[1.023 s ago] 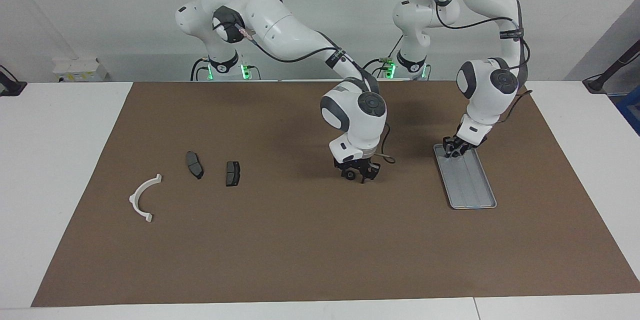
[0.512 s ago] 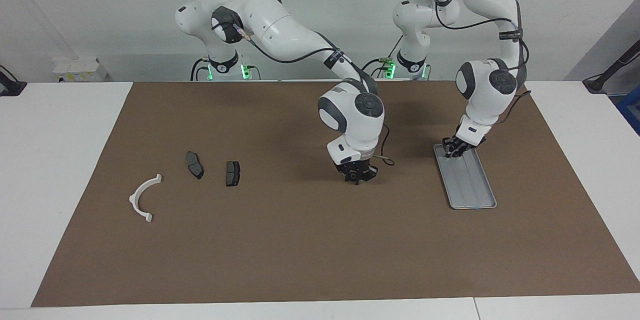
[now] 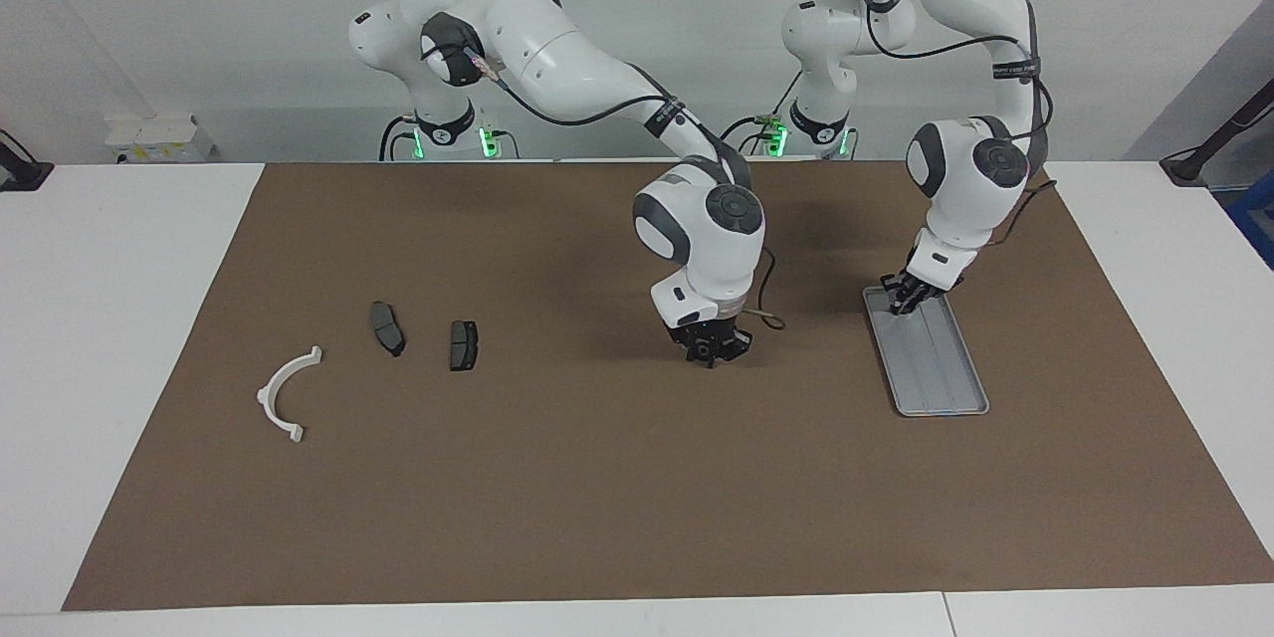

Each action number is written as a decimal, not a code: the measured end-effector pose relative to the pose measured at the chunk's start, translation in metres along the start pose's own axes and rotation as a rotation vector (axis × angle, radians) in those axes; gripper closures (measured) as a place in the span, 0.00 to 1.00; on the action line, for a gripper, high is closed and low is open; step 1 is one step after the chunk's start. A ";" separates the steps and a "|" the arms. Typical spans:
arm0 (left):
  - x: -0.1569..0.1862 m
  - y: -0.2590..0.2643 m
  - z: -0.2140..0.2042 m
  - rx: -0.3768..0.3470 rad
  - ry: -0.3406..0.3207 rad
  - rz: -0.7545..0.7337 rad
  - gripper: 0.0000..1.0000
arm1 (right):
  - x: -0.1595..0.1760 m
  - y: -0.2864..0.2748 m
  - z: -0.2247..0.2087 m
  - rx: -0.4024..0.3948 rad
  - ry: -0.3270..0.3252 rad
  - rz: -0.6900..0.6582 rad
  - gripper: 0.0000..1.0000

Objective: Place bearing gear from tray to pile

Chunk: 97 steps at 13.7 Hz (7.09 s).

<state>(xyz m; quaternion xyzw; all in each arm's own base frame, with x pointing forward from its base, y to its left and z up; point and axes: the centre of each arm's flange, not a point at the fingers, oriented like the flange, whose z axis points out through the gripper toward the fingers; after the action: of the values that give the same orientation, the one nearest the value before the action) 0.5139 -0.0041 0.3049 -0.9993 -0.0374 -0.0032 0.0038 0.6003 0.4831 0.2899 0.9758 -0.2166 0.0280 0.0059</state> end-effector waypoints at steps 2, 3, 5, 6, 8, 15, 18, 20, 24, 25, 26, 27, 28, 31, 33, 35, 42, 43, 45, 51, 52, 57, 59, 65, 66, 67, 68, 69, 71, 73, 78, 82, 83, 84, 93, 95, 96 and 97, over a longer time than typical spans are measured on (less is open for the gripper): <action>0.013 0.002 -0.021 -0.012 -0.020 -0.014 0.76 | 0.019 0.011 -0.011 -0.013 -0.020 -0.014 0.67; 0.021 0.008 -0.035 -0.024 -0.021 -0.028 0.76 | 0.034 0.020 -0.027 -0.010 -0.030 -0.027 0.67; 0.034 0.036 -0.065 -0.048 -0.007 -0.075 0.76 | 0.070 0.049 -0.077 0.000 -0.046 -0.088 0.67; 0.037 0.057 -0.075 -0.055 -0.001 -0.100 0.76 | 0.091 0.069 -0.104 0.004 -0.049 -0.140 0.67; 0.038 0.114 -0.092 -0.070 0.021 -0.158 0.76 | 0.137 0.120 -0.151 0.007 -0.051 -0.275 0.67; 0.006 0.343 -0.069 -0.095 0.001 -0.290 0.76 | 0.284 0.298 -0.159 0.010 -0.043 -0.662 0.67; 0.016 0.378 -0.026 -0.072 -0.003 -0.304 0.76 | 0.315 0.341 -0.115 0.016 0.009 -0.723 0.67; 0.022 0.374 -0.015 -0.061 -0.006 -0.313 0.76 | 0.325 0.362 -0.073 0.021 0.047 -0.740 0.67; 0.022 0.373 -0.010 -0.058 -0.007 -0.316 0.76 | 0.324 0.370 -0.015 0.009 0.061 -0.753 0.67; 0.021 0.372 -0.005 -0.059 -0.005 -0.316 0.76 | 0.324 0.369 -0.008 0.009 0.063 -0.756 0.67; 0.019 0.371 0.000 -0.058 -0.007 -0.316 0.76 | 0.324 0.368 -0.001 0.012 0.070 -0.757 0.67; 0.017 0.371 0.003 -0.057 -0.008 -0.316 0.76 | 0.323 0.367 0.006 0.013 0.075 -0.759 0.67; 0.016 0.371 0.004 -0.056 -0.009 -0.316 0.76 | 0.321 0.367 0.013 0.015 0.081 -0.761 0.67; 0.020 0.370 -0.001 -0.049 0.013 -0.305 0.46 | 0.319 0.367 0.021 0.016 0.085 -0.763 0.67; 0.032 0.358 -0.021 -0.046 0.030 -0.325 0.22 | 0.319 0.367 0.021 0.016 0.085 -0.763 0.67; 0.048 0.322 -0.071 -0.040 0.038 -0.370 0.01 | 0.319 0.367 0.021 0.016 0.084 -0.763 0.61; 0.042 0.091 -0.258 0.026 -0.033 -0.197 0.00 | 0.253 0.285 -0.056 0.001 -0.005 -0.531 0.00; 0.033 0.075 -0.272 0.029 -0.045 -0.171 0.00 | 0.229 0.259 -0.075 -0.001 -0.011 -0.462 0.00; 0.016 0.054 -0.290 0.035 -0.075 -0.134 0.00 | 0.171 0.199 -0.100 0.004 -0.010 -0.311 0.00; 0.016 0.027 -0.278 0.027 -0.066 -0.078 0.00 | 0.039 0.093 -0.103 0.042 -0.075 -0.018 0.00; 0.016 0.024 -0.277 0.027 -0.067 -0.079 0.00 | 0.018 0.079 -0.093 0.033 -0.083 0.004 0.00; 0.023 0.019 -0.272 0.018 -0.050 -0.081 0.00 | -0.020 0.041 -0.031 0.001 -0.063 -0.001 0.00; 0.026 0.022 -0.266 0.003 -0.058 -0.081 0.00 | -0.015 0.040 -0.020 -0.006 -0.055 -0.001 0.00; 0.023 0.024 -0.273 -0.001 -0.072 -0.076 0.00 | -0.012 0.022 0.003 0.001 -0.045 -0.010 0.00; 0.021 0.024 -0.279 -0.001 -0.074 -0.072 0.00 | -0.010 0.019 0.006 0.002 -0.041 -0.012 0.00; 0.020 0.024 -0.287 -0.001 -0.073 -0.069 0.00 | -0.008 0.018 0.009 0.000 -0.034 -0.014 0.00; 0.019 0.023 -0.296 -0.002 -0.068 -0.068 0.00 | -0.007 0.018 0.012 -0.004 -0.028 -0.018 0.00; 0.018 0.023 -0.302 -0.002 -0.064 -0.067 0.00 | -0.005 0.018 0.013 -0.009 -0.019 -0.021 0.00; 0.018 0.023 -0.302 -0.002 -0.068 -0.064 0.00 | -0.003 0.017 0.011 -0.006 -0.010 -0.021 0.09; 0.017 0.023 -0.302 -0.001 -0.071 -0.064 0.00 | -0.001 0.017 0.009 -0.003 -0.008 -0.020 0.14; 0.017 0.022 -0.301 -0.001 -0.071 -0.066 0.00 | 0.001 0.014 0.001 0.012 0.000 0.010 0.73; 0.017 0.024 -0.302 -0.002 -0.072 -0.062 0.00 | 0.002 0.013 0.001 0.024 0.005 0.013 0.76; 0.017 0.025 -0.302 -0.002 -0.072 -0.061 0.00 | 0.002 0.013 0.001 0.023 0.004 0.014 0.76; 0.017 0.025 -0.302 -0.002 -0.072 -0.061 0.00 | 0.005 0.015 0.001 0.015 0.003 0.011 0.76; 0.017 0.025 -0.302 -0.002 -0.072 -0.061 0.00 | 0.219 0.183 -0.073 -0.036 -0.006 -0.344 0.76; 0.017 0.025 -0.302 -0.002 -0.072 -0.061 0.00 | 0.246 0.217 -0.058 -0.035 -0.010 -0.392 0.76; 0.017 0.025 -0.302 -0.002 -0.072 -0.061 0.00 | 0.255 0.229 -0.047 -0.031 -0.006 -0.409 0.76; 0.017 0.025 -0.302 -0.002 -0.072 -0.061 0.00 | 0.261 0.240 -0.036 -0.025 0.001 -0.429 0.76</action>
<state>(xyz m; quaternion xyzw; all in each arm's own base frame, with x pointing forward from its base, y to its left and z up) 0.5309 -0.0299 0.6065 -0.9972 -0.0680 0.0323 0.0013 0.7333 0.1563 0.3405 0.9994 -0.0043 0.0240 0.0239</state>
